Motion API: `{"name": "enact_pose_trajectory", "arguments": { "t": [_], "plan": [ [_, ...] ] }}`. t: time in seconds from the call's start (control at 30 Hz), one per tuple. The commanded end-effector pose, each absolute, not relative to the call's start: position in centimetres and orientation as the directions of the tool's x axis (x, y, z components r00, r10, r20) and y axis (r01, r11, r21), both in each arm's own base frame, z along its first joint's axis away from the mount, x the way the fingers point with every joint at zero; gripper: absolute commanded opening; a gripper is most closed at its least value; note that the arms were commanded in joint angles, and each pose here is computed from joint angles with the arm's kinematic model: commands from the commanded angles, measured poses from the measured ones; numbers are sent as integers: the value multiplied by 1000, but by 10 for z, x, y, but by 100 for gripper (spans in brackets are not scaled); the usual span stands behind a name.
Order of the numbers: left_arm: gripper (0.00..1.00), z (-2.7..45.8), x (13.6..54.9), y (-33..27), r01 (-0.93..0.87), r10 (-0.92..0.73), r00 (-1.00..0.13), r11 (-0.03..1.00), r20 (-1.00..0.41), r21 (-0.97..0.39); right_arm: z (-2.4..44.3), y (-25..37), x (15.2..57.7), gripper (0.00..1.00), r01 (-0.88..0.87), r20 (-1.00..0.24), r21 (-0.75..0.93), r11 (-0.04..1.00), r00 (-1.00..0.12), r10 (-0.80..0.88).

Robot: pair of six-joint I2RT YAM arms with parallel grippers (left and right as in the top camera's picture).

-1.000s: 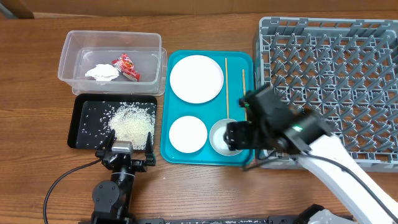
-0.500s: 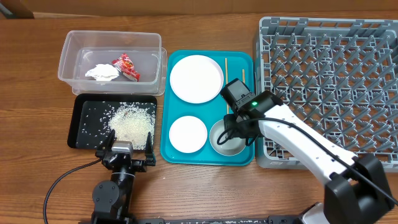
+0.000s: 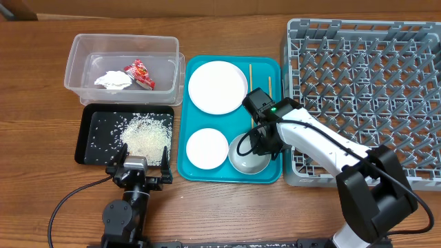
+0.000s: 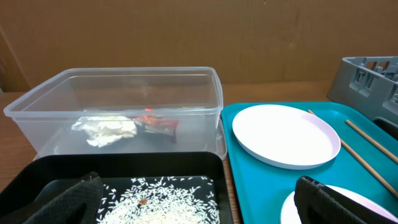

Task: Sort waste into correct bins and load items into the dishwasher
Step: 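Grasp the grey bowl rim with the right gripper, then lift the grey bowl and set it upright in the dish rack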

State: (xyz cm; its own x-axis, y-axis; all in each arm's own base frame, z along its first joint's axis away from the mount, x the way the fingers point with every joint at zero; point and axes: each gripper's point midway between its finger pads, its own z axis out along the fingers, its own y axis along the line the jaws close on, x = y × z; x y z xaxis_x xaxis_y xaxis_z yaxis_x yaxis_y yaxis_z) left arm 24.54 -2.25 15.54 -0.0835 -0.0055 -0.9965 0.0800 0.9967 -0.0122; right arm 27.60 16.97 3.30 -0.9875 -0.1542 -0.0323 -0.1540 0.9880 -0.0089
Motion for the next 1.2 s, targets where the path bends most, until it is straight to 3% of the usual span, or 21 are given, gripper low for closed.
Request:
{"name": "enact_pose_trajectory", "arguments": {
  "t": [0.0, 0.17, 0.3, 0.5, 0.6, 0.73, 0.83, 1.17],
  "plan": [
    [100, 156, 245, -22, 82, 2, -75, 997, -997, -4, 33, 164, 275, 4, -148, -27, -31, 988, -988, -149],
    [100, 156, 245, -22, 82, 2, -75, 997, -997, -4, 48, 141, 280, 4, -78, -70, -157, 985, -994, -89],
    [100, 156, 245, -22, 82, 2, -75, 997, -997, -4, 82, 139, 290, 4, -51, -156, -152, 987, -985, -75],
    [100, 156, 245, -22, 82, 2, -75, 997, -997, -4, 166, 138, 306, 4, -7, -413, -62, 998, -910, -32],
    [100, 156, 245, -22, 82, 2, -75, 997, -997, -4, 209, 104, 312, 4, 135, -571, -96, 986, -819, 56],
    [100, 156, 245, -22, 82, 2, -75, 997, -997, -4, 263, 37, 315, 4, 414, -766, -188, 891, -630, 131],
    [100, 156, 245, -22, 82, 2, -75, 997, -997, -4, 286, -6, 312, 4, 572, -835, -255, 780, -538, 121],
    [100, 156, 245, -22, 82, 2, -75, 997, -997, -4, 271, -93, 305, 4, 753, -819, -390, 530, -547, 174]
  ]
}}
